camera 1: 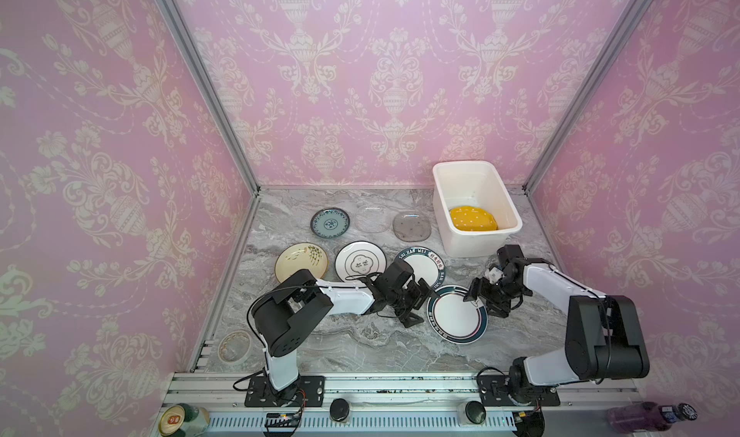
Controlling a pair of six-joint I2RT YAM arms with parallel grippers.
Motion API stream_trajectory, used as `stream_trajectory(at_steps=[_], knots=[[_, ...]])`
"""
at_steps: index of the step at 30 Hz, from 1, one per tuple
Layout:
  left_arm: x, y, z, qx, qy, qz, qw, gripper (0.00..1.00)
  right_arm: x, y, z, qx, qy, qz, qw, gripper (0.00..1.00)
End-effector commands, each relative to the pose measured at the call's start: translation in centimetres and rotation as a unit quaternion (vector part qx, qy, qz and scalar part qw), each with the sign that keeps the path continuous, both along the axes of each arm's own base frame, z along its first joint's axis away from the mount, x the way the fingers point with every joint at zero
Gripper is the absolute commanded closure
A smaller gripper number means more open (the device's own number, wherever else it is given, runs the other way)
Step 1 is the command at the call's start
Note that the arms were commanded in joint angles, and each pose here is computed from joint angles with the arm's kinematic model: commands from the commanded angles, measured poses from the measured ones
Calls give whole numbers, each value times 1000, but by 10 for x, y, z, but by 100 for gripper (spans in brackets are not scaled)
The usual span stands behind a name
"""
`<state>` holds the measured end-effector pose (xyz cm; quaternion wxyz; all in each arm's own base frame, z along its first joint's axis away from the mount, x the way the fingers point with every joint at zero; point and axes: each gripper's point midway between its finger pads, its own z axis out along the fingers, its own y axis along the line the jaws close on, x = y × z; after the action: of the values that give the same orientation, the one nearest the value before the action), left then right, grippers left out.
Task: Place the plates into the plastic bin on the countertop
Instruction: Pick up the plate from the middle-right of the table.
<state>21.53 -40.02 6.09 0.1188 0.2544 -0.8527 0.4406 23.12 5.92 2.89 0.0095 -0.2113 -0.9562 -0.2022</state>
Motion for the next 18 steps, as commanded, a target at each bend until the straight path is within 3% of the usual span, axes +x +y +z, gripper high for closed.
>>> stream_trajectory(at_steps=[1,3,7,18], knots=[[0,-14,8,-31,-1,-9,999,16,-2,7,0,23,-10,11,1000,23],[-1,-15,6,-35,3,-7,999,24,-2,8,2,24,-16,11,1000,25],[-2,-14,5,-39,6,-2,999,29,0,10,11,32,-32,11,999,27],[-4,-17,3,-40,10,-4,999,33,5,24,46,77,-81,13,994,35]])
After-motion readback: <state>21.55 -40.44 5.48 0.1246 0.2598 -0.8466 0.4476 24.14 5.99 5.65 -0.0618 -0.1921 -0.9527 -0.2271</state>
